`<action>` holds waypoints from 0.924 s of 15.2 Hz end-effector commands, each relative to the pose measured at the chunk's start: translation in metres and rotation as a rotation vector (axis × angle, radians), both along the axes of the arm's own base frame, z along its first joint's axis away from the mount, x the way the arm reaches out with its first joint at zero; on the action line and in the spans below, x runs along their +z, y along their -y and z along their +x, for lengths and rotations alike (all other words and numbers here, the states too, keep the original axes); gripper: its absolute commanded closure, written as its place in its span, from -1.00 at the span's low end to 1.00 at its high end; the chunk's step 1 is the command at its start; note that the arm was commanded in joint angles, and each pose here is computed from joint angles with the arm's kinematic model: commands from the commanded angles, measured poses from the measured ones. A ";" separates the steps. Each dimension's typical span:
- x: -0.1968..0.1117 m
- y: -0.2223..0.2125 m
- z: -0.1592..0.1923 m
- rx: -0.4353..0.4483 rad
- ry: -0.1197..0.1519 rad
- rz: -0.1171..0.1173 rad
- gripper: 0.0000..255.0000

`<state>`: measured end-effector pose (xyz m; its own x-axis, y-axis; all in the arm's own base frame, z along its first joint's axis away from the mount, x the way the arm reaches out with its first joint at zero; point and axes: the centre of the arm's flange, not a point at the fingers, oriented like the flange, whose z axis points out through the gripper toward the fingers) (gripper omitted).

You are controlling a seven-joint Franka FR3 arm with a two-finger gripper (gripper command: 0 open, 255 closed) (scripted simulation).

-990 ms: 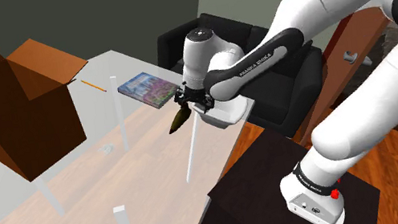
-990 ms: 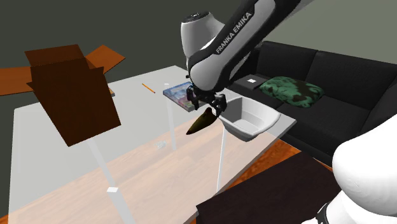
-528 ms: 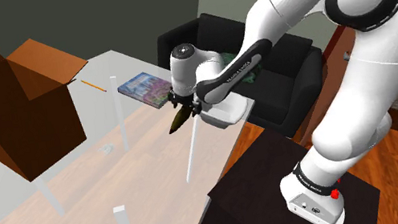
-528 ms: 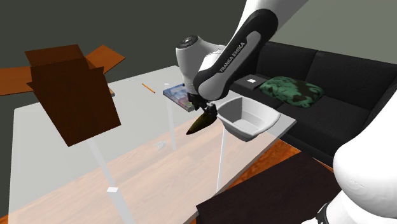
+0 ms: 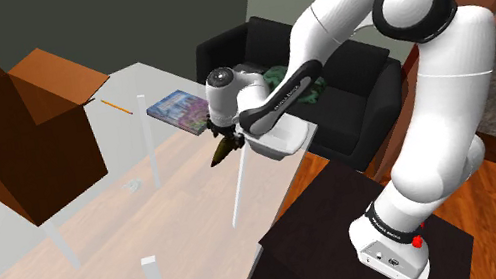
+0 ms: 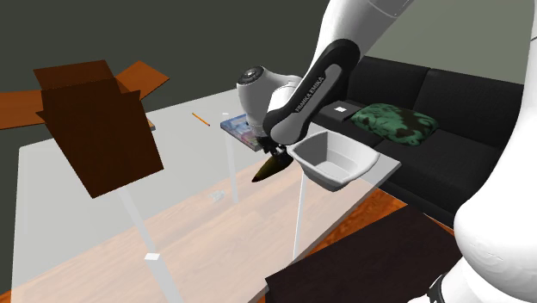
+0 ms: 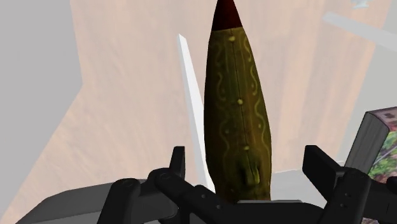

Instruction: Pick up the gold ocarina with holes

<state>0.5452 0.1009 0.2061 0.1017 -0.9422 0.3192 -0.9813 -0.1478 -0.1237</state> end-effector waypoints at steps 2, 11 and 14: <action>-0.015 0.001 0.000 0.000 0.000 0.000 -1.00; -0.015 0.000 0.000 0.000 0.000 0.000 1.00; -0.009 0.001 0.000 0.000 0.000 0.000 1.00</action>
<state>0.5446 0.1002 0.1942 0.1013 -0.9421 0.3197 -0.9811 -0.1478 -0.1246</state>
